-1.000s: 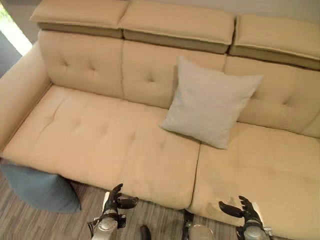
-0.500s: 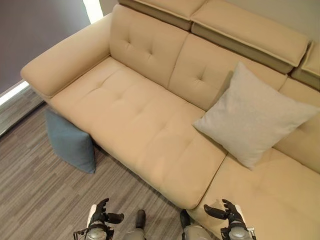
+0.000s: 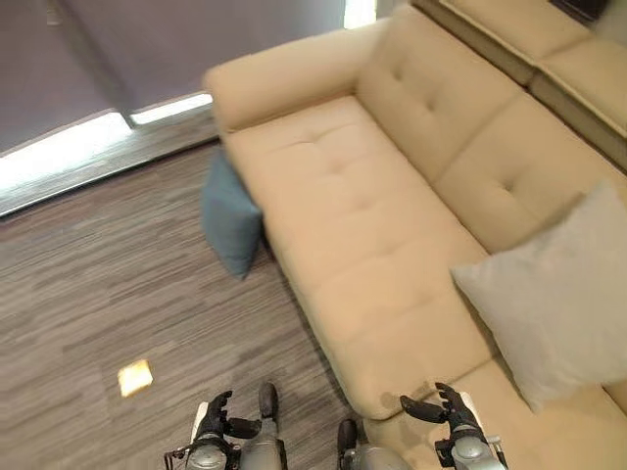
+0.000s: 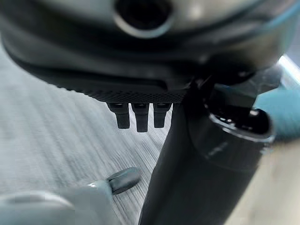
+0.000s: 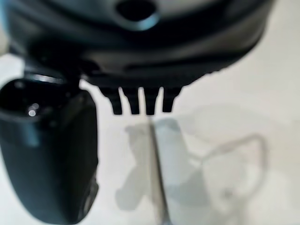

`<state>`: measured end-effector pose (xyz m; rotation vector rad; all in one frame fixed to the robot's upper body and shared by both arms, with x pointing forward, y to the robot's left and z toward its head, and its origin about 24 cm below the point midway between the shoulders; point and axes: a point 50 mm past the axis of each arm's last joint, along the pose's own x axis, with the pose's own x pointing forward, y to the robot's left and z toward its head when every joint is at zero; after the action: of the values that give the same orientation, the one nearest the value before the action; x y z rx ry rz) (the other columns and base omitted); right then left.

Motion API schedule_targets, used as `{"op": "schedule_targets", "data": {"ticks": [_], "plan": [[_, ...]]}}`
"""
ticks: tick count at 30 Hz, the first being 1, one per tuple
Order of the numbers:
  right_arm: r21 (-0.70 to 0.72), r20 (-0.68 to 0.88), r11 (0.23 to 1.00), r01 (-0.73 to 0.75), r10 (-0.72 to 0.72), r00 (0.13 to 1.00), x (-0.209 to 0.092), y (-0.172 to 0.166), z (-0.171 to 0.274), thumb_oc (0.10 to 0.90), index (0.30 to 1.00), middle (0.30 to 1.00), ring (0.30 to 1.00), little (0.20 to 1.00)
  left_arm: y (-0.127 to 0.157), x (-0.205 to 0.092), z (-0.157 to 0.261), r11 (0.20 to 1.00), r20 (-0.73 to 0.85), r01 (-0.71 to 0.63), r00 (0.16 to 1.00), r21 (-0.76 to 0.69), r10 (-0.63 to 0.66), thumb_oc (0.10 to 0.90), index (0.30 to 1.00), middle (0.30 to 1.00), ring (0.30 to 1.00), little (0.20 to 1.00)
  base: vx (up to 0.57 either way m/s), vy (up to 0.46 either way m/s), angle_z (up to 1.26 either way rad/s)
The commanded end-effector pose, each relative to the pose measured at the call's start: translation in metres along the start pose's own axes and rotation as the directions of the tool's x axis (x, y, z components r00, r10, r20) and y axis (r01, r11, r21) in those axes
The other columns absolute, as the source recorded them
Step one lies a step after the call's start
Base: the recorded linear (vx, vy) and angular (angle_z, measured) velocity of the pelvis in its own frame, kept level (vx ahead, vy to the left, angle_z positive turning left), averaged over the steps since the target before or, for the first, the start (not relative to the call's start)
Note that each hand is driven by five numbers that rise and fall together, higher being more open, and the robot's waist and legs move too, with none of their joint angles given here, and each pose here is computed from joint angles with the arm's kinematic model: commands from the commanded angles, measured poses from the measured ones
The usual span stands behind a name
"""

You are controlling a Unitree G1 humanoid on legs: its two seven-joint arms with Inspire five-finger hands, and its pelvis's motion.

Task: Pick up all the scattered cushions and arrange them neatly on the sofa.

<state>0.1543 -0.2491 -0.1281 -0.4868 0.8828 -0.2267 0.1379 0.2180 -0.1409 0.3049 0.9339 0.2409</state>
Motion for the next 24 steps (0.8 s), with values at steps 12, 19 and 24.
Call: {"op": "schedule_targets", "data": {"ticks": [12, 19, 24], "plan": [[-0.039, 0.085, 0.999, -0.011, 0.014, 0.996, 0.001, 0.007, 0.022, 0.8, 0.9, 0.9, 0.9, 0.9, 0.044, 0.003, -0.014, 0.992, -0.046, -0.126, 0.991, 0.017, 0.127, 0.8, 0.9, 0.9, 0.9, 0.9, 0.15, 0.194, 0.39], [-0.039, 0.067, 0.999, -0.024, 0.027, 0.997, 0.002, 0.01, 0.021, 0.8, 0.9, 0.9, 0.9, 0.9, 0.043, 0.007, 0.006, 0.994, 0.024, -0.108, 0.994, 0.016, 0.107, 0.8, 0.9, 0.9, 0.9, 0.9, 0.22, 0.037, 0.52], [-0.061, 0.05, 0.998, -0.018, 0.021, 0.999, 0.0, 0.007, 0.013, 0.8, 0.9, 0.9, 0.9, 0.9, 0.041, 0.007, 0.002, 0.995, 0.0, -0.102, 0.995, 0.024, 0.102, 0.8, 0.9, 0.9, 0.9, 0.9, 0.27, -0.032, 0.5]]}}
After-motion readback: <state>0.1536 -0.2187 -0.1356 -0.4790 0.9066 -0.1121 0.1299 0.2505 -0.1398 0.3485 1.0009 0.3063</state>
